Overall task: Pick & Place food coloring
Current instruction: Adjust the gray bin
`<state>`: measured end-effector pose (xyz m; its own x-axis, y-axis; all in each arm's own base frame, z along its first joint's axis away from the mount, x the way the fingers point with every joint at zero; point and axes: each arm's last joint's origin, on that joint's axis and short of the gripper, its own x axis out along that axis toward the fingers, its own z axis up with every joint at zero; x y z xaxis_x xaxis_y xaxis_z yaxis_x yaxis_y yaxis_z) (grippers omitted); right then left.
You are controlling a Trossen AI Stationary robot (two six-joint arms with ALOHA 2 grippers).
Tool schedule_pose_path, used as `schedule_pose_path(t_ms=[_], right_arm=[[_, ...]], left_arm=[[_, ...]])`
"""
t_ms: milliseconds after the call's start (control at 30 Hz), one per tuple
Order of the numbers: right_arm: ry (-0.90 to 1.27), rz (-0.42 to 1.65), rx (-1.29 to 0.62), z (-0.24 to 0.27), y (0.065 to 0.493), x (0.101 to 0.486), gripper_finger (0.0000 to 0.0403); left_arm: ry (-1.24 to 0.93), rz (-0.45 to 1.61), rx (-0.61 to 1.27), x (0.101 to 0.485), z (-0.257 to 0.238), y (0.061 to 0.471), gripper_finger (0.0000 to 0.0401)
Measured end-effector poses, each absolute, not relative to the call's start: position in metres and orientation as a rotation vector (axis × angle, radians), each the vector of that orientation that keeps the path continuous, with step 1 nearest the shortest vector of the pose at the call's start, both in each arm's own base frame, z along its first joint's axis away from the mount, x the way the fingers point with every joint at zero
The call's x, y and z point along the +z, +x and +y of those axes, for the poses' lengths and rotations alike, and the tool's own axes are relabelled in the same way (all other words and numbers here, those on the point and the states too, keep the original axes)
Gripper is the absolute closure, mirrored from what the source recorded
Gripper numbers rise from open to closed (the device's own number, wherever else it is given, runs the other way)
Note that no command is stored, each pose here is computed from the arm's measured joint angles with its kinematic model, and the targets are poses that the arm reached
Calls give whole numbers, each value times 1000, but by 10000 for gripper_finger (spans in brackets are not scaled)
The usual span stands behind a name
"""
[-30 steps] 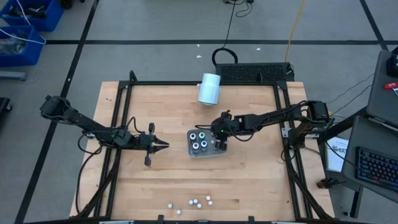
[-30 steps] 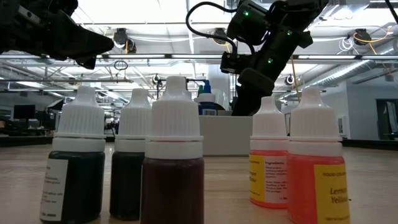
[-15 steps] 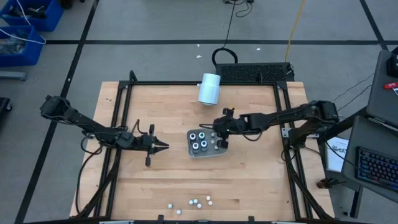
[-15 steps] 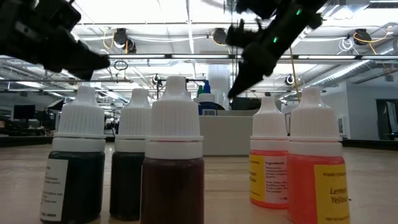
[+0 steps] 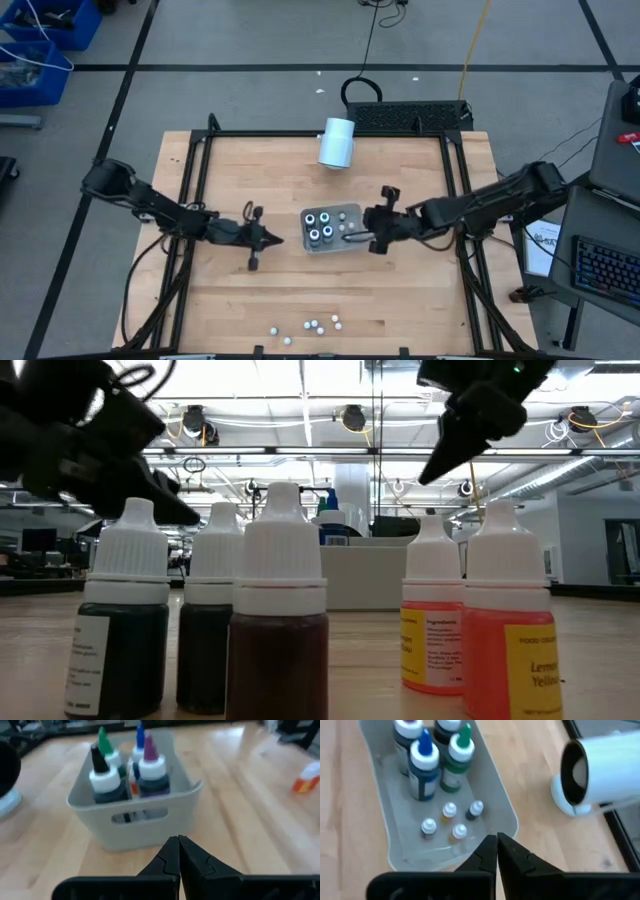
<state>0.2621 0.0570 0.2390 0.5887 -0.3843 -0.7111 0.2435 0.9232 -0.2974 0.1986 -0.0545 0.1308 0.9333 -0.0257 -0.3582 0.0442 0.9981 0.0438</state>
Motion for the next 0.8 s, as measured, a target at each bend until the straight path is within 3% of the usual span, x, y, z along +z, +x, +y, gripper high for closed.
schedule_pose_path(t_ms=[433, 800], right_arm=[[-22, 946, -549, 49, 229, 171, 402], [76, 821, -342, 53, 235, 154, 403]], left_arm=[[-24, 449, 68, 122, -33, 226, 398], [-77, 458, 133, 126, -23, 236, 397]])
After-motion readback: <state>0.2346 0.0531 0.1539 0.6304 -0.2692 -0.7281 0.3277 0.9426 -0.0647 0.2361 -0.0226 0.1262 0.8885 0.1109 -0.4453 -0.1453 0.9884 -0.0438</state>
